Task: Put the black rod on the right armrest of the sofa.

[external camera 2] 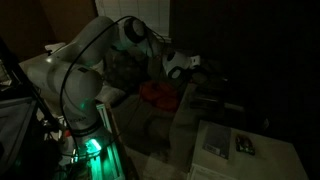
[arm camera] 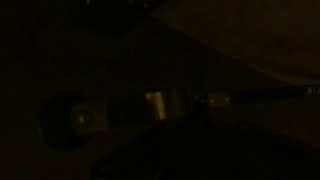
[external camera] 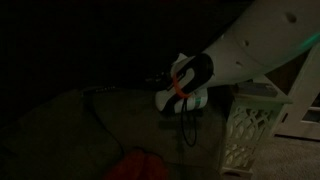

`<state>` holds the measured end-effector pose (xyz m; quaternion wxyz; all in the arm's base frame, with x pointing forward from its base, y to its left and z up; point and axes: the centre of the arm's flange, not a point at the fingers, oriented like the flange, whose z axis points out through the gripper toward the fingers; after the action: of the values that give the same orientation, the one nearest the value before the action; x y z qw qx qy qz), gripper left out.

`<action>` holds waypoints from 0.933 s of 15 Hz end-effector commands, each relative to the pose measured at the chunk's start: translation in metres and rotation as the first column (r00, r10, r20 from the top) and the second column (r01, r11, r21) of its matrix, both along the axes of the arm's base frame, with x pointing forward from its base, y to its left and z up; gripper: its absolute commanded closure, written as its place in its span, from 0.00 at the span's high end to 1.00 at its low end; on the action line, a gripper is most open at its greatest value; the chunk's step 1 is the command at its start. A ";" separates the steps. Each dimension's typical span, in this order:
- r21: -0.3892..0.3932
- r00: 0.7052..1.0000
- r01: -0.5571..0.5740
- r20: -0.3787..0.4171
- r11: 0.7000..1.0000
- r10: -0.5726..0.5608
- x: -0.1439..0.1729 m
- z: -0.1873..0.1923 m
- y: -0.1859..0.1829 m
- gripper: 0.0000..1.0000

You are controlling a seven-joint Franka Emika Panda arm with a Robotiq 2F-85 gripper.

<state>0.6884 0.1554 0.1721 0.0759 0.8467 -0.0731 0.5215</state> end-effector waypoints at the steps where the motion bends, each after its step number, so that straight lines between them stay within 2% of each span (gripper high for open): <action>1: -0.093 0.993 0.118 0.014 0.989 -0.117 0.054 -0.041 0.036 0.00; 2: -0.102 0.992 0.128 0.004 0.986 -0.129 0.053 -0.047 0.037 0.00; 3: -0.096 0.992 0.124 -0.009 0.988 -0.125 0.051 -0.050 0.037 0.27; 4: -0.097 0.991 0.129 -0.020 0.987 -0.132 0.050 -0.053 0.039 0.27; 5: -0.091 0.991 0.127 -0.033 0.988 -0.131 0.048 -0.052 0.039 0.33; 10: -0.043 0.989 0.135 -0.051 0.990 -0.138 0.047 -0.042 0.046 0.69; 14: 0.053 0.988 0.080 -0.134 0.995 -0.072 0.031 -0.011 0.046 0.97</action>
<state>0.7079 0.1831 0.1485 0.1107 0.8636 -0.1149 0.4782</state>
